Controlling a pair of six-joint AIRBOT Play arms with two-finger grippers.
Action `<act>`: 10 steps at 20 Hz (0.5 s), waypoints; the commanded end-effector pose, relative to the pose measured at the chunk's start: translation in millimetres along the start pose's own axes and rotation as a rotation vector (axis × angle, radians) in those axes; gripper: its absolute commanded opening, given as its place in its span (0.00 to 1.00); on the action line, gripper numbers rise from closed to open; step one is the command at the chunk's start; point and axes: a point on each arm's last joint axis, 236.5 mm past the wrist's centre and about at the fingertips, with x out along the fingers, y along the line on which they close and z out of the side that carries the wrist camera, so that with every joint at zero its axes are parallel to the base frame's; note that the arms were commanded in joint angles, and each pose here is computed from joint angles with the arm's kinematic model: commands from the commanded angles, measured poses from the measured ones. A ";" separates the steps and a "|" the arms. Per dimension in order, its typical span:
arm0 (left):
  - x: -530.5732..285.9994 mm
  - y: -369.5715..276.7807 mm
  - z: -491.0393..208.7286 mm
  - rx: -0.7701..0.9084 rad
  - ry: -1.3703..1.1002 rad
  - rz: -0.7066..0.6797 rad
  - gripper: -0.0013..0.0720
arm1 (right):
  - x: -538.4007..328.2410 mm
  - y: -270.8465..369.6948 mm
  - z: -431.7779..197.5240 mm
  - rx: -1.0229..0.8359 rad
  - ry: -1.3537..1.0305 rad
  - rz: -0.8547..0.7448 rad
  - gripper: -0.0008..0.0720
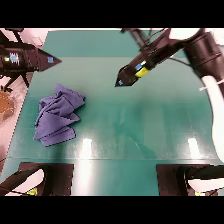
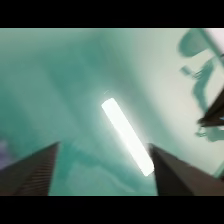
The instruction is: Fold the shirts.
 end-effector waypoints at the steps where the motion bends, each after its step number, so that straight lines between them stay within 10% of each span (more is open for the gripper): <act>1: -28.6 67.3 -43.7 -0.018 0.178 0.308 0.97 | 39.7 17.0 -6.6 -0.065 0.078 0.034 0.52; 2: -41.6 84.3 -59.0 0.005 0.249 0.399 0.97 | 46.8 19.1 -7.7 -0.068 0.091 0.040 0.75; 10: -51.9 78.7 -103.4 0.258 0.518 0.383 0.97 | 58.4 13.4 -5.7 -0.155 0.094 0.045 0.76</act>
